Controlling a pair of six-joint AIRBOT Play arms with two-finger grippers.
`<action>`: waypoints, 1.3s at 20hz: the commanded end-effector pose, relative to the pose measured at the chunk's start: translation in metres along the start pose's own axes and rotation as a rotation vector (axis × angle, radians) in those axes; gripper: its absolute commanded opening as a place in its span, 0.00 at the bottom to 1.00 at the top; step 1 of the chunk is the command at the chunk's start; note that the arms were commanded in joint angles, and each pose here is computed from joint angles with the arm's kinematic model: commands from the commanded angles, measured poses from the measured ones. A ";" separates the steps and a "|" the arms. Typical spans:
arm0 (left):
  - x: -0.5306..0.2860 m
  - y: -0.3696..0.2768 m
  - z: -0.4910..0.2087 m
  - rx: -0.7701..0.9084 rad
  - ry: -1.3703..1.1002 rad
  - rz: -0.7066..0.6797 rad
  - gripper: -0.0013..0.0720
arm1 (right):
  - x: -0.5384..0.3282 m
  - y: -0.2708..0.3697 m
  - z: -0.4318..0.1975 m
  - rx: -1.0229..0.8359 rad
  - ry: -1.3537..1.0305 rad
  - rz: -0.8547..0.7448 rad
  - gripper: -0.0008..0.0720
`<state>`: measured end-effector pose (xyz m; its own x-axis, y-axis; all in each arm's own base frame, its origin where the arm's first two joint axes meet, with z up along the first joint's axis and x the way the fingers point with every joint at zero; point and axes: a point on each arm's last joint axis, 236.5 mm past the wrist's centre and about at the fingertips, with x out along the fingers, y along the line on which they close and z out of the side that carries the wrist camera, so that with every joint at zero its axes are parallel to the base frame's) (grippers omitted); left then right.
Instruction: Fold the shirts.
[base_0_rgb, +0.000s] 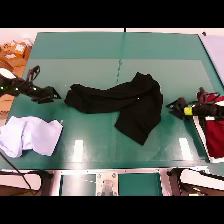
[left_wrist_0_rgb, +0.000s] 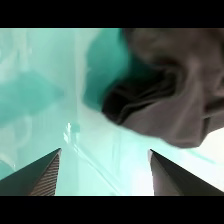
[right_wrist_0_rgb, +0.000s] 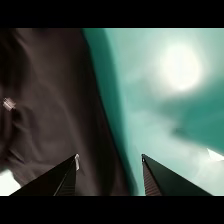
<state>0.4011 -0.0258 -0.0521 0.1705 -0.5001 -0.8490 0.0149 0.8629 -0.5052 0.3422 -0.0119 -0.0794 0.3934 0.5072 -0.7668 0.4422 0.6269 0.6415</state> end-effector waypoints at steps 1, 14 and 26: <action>0.023 0.007 -0.010 -0.013 -0.022 -0.012 0.86 | 0.029 -0.004 -0.032 -0.024 0.066 -0.032 0.66; 0.084 -0.055 -0.020 0.185 0.016 -0.028 0.05 | 0.060 0.030 -0.065 -0.126 0.161 0.012 0.08; -0.249 -0.222 0.049 0.606 -0.686 0.139 0.05 | -0.242 0.255 0.020 -0.606 -0.511 0.251 0.04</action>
<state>0.4261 -0.0931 0.1481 0.5504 -0.4246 -0.7189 0.4068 0.8883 -0.2132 0.3959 0.0191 0.1465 0.6670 0.5032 -0.5494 -0.0378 0.7593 0.6496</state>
